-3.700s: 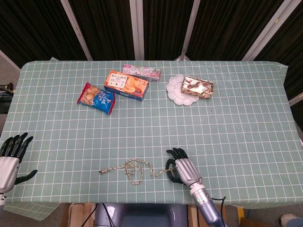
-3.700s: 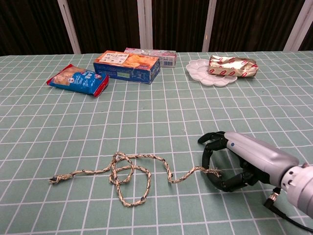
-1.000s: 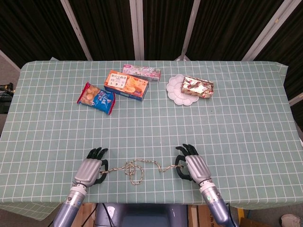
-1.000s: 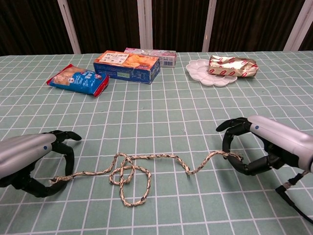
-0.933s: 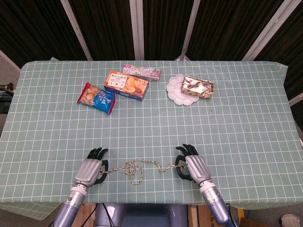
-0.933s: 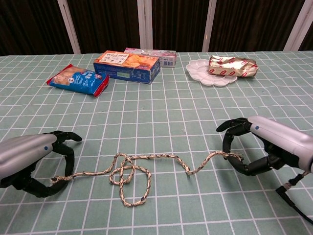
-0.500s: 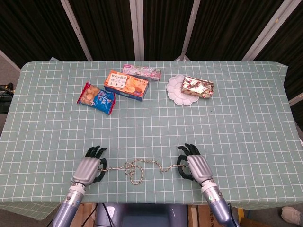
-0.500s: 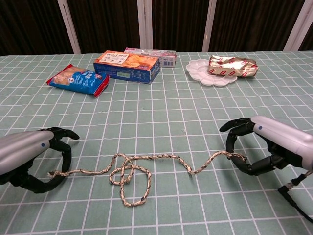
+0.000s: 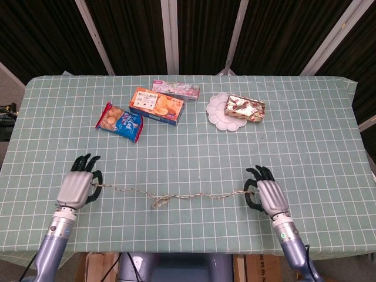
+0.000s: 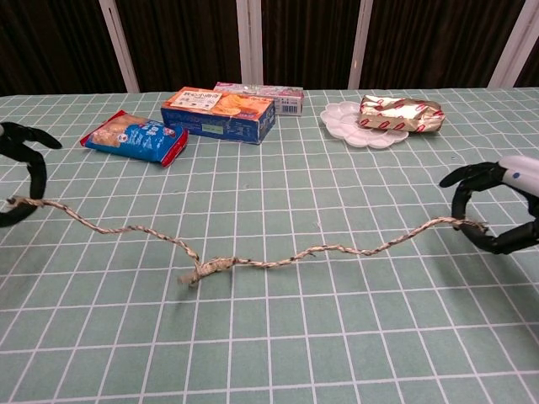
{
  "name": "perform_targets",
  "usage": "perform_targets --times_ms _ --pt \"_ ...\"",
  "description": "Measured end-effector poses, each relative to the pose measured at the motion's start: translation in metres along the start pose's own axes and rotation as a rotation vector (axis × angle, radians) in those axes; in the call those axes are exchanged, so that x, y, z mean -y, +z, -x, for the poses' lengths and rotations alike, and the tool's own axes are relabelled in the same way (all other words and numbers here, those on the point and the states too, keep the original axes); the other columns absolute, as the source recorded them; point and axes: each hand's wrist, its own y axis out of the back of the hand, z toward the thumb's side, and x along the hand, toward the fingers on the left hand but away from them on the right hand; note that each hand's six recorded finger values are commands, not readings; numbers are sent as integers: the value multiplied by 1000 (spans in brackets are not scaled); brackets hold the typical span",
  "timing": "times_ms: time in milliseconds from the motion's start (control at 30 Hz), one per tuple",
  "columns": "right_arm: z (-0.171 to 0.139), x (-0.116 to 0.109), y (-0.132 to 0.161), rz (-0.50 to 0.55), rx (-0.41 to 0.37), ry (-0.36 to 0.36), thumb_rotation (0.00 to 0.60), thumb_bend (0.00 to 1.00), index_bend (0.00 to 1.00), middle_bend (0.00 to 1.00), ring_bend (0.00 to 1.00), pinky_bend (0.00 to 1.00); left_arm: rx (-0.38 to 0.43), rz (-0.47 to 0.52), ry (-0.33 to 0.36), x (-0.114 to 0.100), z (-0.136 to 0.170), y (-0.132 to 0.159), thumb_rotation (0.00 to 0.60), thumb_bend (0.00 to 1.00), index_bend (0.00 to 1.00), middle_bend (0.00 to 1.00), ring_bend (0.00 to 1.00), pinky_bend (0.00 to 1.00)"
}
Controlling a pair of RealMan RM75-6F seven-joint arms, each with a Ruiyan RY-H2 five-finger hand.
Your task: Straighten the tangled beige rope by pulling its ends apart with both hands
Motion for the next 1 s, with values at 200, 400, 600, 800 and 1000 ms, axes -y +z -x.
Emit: perform_targets --times_ms 200,400,600,800,1000 --pt "-2 -22 -28 3 56 -43 600 525 579 189 0 0 -54 21 11 -11 1 -29 600 559 604 103 0 0" --pt "-4 -40 -54 -15 105 -76 600 524 579 189 0 0 -94 19 1 -8 6 -52 600 559 604 103 0 0" --pt "-4 -44 -72 -25 146 -81 600 525 579 189 0 0 -111 11 -13 -2 11 -66 600 560 604 103 0 0" --pt "-2 -44 -82 -44 169 -80 600 525 579 189 0 0 -107 6 -26 6 13 -67 600 560 604 103 0 0" --pt "1 -48 -95 -65 202 -98 600 525 579 189 0 0 -113 0 -25 8 12 -70 600 560 604 103 0 0"
